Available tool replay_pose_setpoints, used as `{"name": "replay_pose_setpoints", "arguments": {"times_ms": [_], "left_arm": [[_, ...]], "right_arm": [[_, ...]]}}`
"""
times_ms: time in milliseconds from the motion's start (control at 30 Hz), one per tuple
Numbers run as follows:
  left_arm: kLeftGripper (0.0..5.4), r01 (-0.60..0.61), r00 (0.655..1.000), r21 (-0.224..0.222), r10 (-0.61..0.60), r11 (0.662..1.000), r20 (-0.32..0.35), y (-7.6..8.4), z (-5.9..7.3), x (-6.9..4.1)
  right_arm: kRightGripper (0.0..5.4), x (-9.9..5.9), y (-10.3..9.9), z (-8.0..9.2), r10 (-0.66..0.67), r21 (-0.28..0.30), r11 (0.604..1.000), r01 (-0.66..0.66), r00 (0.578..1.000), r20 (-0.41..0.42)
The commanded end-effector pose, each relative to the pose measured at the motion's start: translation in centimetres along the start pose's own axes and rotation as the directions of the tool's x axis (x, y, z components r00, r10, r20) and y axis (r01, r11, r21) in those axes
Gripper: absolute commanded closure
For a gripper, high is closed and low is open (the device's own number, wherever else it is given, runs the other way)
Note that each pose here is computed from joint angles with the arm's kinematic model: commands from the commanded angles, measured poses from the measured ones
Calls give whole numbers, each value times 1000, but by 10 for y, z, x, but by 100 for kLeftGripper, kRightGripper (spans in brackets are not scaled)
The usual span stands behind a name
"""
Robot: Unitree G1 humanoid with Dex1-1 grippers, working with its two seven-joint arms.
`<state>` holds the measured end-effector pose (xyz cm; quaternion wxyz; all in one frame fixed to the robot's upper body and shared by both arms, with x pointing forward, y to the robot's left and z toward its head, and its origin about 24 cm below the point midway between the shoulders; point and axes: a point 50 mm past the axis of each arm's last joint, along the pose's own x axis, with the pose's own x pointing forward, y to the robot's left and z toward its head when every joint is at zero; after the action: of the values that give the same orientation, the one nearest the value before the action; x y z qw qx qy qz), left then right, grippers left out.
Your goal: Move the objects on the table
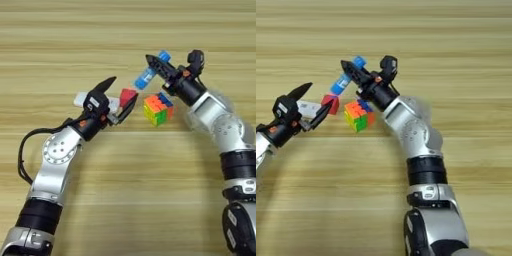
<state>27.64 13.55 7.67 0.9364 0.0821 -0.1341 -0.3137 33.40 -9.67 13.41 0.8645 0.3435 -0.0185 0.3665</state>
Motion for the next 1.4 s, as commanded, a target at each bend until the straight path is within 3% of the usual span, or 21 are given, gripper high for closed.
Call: {"name": "replay_pose_setpoints", "arguments": {"times_ms": [33,333,467,667,800,1033,1233,1400], "left_arm": [[112,-31,1000,5,31,1000,6,7,4,3],[31,-120,993,-14,120,993,20,17,8,3],[0,-153,988,-29,153,988,21,19,9,4],[0,-166,986,-35,167,986,19,17,11,6],[0,-174,985,-35,174,984,17,17,11,5],[0,-180,983,-32,181,983,16,17,14,5],[0,-186,982,-32,186,982,16,18,15,4],[0,-190,982,-31,190,981,16,18,16,3]], "right_arm": [[400,-11,1,29,-33,-121,992,40,998,60],[400,-48,-9,56,-171,-317,926,204,977,129],[400,-69,-12,66,-231,-381,885,267,963,140],[400,-109,-23,86,-372,-443,805,395,917,141],[400,-129,-30,95,-440,-450,773,447,889,127],[400,-152,-48,95,-550,-425,736,527,831,77],[400,-160,-66,75,-609,-414,733,539,791,-49],[400,-163,-79,53,-614,-382,762,524,772,-166]]}}
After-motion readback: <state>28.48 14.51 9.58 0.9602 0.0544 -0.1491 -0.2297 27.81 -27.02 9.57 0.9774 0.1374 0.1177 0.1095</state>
